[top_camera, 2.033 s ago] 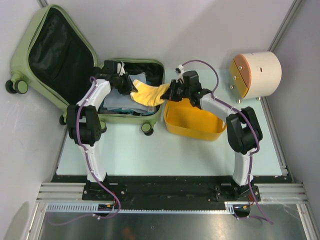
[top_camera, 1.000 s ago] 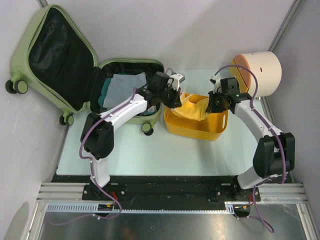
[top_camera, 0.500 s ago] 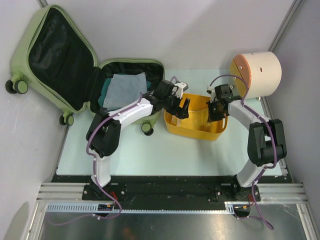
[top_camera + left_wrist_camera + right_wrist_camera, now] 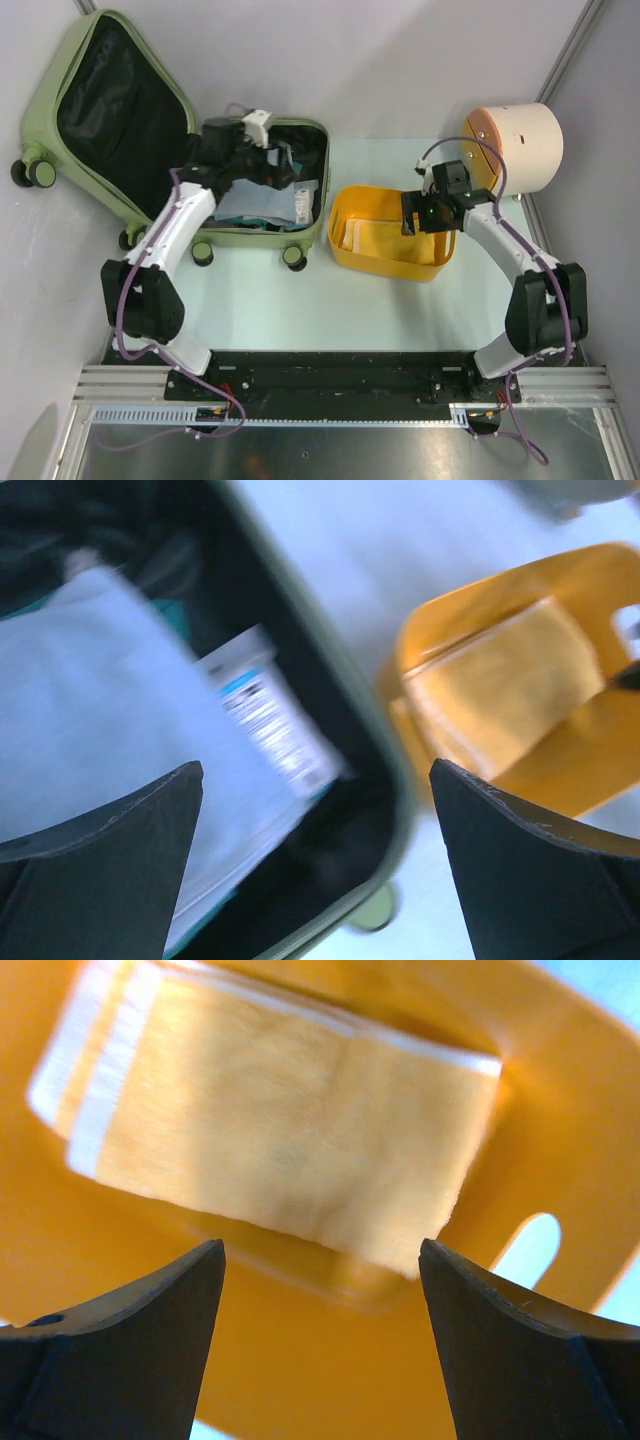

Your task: Open, take out, and arrange the luggage

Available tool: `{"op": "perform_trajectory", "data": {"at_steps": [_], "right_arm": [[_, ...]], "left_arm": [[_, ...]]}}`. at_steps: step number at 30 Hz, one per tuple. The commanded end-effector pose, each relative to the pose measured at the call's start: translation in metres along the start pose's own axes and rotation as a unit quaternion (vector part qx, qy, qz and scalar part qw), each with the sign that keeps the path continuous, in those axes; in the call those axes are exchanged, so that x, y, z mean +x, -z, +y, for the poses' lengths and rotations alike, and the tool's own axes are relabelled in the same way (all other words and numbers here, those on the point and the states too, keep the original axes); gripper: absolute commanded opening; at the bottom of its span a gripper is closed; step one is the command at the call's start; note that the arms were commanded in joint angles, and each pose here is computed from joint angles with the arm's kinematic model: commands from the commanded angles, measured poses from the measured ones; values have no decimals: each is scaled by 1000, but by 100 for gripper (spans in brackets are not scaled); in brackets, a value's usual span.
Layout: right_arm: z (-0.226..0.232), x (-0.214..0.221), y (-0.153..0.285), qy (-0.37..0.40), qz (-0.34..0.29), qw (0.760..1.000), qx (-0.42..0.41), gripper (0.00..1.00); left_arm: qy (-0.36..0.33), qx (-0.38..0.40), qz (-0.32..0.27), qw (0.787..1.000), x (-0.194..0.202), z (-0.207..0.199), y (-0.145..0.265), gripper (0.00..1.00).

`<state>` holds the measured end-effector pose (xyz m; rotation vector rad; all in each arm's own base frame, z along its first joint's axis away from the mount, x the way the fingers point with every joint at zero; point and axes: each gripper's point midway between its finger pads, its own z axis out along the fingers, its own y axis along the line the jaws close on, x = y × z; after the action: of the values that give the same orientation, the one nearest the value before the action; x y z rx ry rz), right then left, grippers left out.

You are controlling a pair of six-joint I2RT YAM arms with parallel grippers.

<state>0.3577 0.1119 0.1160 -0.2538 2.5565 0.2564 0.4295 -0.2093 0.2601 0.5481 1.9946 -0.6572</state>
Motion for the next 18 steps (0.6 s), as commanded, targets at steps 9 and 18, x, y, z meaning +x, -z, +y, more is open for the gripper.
{"op": "perform_trajectory", "data": {"at_steps": [9, 18], "right_arm": [[78, -107, 60, 42, -204, 968, -141, 86], [115, -123, 43, 45, -200, 961, -187, 86]], "left_arm": [[-303, -8, 153, 940, 90, 95, 44, 94], [-338, 19, 198, 920, 114, 105, 0, 92]]}}
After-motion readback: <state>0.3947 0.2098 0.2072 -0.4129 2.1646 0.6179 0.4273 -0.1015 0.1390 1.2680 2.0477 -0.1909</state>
